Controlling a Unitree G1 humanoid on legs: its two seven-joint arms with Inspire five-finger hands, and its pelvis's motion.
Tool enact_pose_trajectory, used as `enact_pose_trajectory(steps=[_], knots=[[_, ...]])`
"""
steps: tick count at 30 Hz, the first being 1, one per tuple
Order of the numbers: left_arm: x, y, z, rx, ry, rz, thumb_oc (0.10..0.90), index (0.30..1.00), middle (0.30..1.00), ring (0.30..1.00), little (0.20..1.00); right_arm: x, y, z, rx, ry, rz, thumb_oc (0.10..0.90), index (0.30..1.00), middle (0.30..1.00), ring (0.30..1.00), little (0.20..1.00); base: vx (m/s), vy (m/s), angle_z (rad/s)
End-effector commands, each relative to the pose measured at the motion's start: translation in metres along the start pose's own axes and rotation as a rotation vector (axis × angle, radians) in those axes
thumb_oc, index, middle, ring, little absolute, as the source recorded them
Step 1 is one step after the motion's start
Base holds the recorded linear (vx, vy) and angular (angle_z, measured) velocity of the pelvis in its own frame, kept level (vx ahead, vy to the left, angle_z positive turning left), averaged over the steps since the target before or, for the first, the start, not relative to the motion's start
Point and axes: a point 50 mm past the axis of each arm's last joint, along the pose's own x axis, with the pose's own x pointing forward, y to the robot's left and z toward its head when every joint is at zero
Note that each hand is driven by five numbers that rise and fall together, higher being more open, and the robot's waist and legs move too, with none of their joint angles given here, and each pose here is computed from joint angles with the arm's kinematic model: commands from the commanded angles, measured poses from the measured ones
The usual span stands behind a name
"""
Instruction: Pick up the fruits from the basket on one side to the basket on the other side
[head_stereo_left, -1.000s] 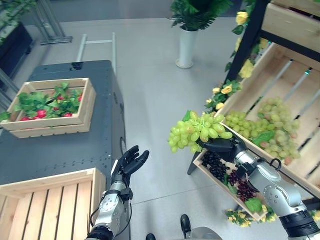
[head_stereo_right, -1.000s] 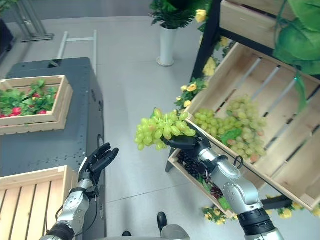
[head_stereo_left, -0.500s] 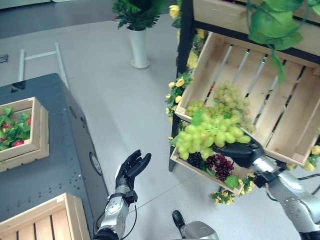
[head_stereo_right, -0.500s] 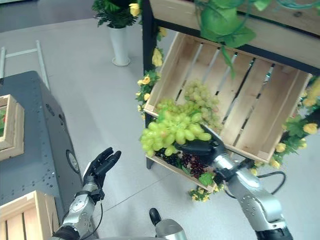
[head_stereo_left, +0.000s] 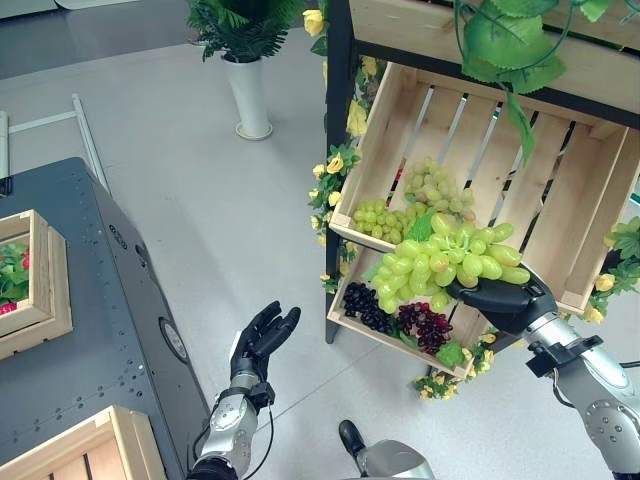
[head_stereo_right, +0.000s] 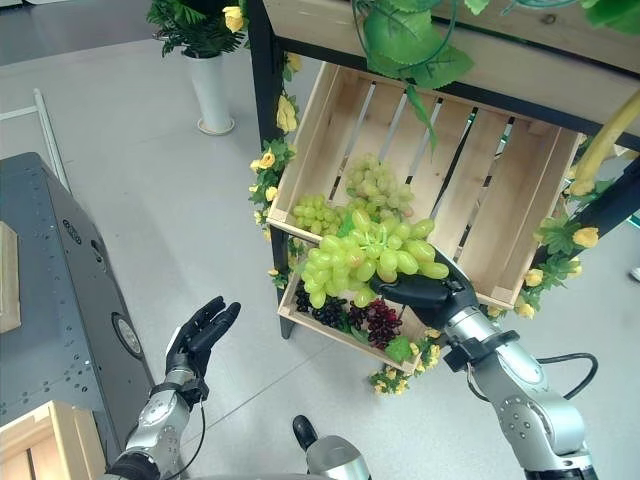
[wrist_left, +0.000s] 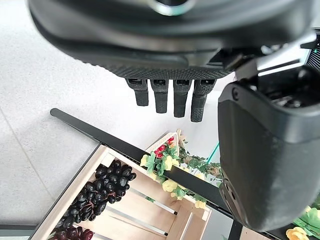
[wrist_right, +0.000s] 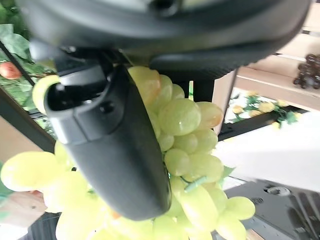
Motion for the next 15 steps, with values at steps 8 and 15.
enact_pose_trajectory(steps=[8, 15], knots=[[0.014, -0.009, 0.032, 0.016, -0.154, -0.086, 0.800, 0.900, 0.900, 0.900, 0.900, -0.001, -0.038, 0.123, -0.255, -0.634, -0.317, 0.400, 0.300, 0.300, 0.300, 0.300, 0.00, 0.000, 0.00], [0.012, -0.006, 0.027, 0.018, -0.131, -0.077, 0.800, 0.900, 0.900, 0.900, 0.900, 0.003, -0.049, 0.141, -0.394, -0.660, -0.460, 0.400, 0.300, 0.300, 0.300, 0.300, 0.00, -0.005, 0.05]])
